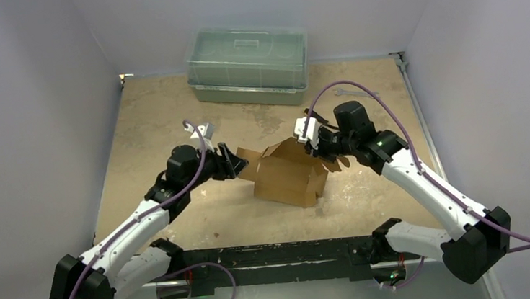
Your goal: Fold the paper box
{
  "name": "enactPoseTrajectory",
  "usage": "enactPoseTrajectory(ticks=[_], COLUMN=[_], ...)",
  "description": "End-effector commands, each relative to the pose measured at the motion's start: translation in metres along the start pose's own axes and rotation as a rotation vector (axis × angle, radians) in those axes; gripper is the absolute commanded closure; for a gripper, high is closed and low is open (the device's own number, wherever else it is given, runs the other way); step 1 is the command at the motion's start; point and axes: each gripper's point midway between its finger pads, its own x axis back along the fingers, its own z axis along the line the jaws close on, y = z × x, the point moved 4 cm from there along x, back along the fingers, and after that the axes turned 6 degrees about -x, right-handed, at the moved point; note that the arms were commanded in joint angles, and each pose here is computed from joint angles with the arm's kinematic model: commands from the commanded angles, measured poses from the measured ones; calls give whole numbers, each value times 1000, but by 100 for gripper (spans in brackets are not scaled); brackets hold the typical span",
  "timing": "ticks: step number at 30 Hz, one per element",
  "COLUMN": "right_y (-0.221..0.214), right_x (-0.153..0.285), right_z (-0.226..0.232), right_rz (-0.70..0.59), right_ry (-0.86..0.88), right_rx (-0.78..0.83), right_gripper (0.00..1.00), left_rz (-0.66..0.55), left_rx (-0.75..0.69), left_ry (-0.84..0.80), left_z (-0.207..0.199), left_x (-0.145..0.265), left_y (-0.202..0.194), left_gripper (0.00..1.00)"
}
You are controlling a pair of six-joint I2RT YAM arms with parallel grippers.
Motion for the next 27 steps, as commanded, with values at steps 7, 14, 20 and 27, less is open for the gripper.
enactPoseTrajectory(ticks=[7, 14, 20, 27], right_y=[3, 15, 32, 41], right_x=[8, 20, 31, 36], right_z=[3, -13, -24, -33], right_rz=[-64, -96, -123, -93], right_ry=[7, -65, -99, -116], right_rx=[2, -73, -118, -148], right_gripper=[100, 100, 100, 100], left_rz=[14, -35, -99, -183], left_rx=[12, -95, -257, -463], left_ry=[-89, -51, -38, -8], left_z=[-14, -19, -31, -38], left_x=[-26, -39, -54, -56], left_y=[-5, 12, 34, 56], left_gripper=[92, 100, 100, 100])
